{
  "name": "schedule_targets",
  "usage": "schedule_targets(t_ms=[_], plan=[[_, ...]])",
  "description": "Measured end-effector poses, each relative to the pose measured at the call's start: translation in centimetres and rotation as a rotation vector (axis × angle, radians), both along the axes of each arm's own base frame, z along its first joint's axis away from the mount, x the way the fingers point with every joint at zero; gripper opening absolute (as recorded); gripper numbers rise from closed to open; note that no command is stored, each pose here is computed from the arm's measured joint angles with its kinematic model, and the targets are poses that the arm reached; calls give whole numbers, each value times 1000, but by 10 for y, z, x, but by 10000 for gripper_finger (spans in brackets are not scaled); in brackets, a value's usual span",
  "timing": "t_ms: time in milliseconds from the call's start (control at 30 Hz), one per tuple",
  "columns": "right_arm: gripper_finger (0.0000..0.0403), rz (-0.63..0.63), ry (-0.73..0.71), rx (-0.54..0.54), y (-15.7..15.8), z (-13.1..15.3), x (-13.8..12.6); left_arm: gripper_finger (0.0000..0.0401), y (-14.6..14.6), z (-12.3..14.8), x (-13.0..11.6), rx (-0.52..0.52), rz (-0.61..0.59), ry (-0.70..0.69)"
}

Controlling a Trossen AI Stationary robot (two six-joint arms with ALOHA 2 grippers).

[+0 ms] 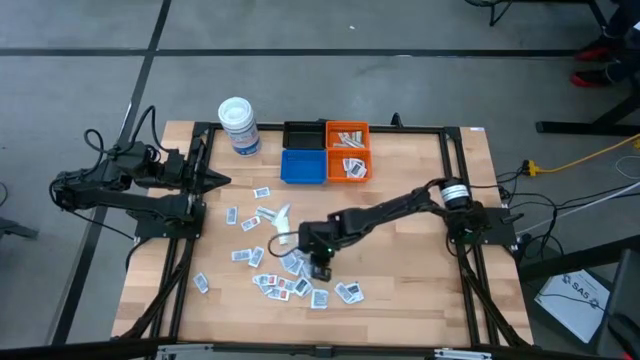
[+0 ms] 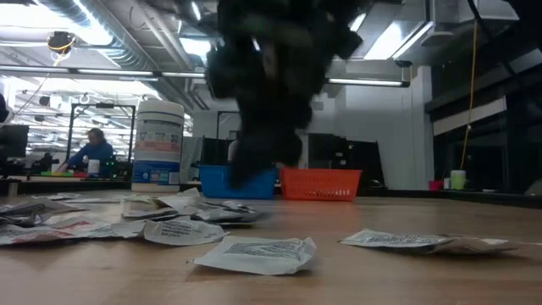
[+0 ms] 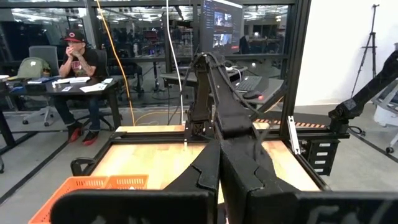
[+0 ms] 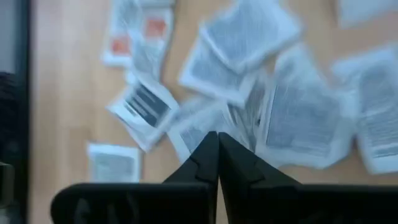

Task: Pick & Place First Aid Supplies
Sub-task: Move the wound care packs to the center of the table, then put the towelette pack into the bottom orange bin

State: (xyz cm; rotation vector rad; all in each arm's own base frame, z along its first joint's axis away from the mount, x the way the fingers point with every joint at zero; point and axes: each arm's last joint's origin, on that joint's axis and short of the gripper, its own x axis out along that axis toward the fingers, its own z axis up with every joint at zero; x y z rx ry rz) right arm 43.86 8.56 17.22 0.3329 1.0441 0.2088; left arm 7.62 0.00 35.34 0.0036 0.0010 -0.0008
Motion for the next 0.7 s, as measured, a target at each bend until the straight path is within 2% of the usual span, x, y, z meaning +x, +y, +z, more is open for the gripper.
schedule_targets(t_ms=[167,300,533,700], plan=[[11,19,85,-12,6,35,-10,4,0,0,0,0,0,0],[40,53,161,-21,21,55,-28,4,0,0,0,0,0,0],[110,114,306,-55,56,61,-59,4,0,0,0,0,0,0],[126,203,355,-168,78,59,-78,4,0,0,0,1,0,0]])
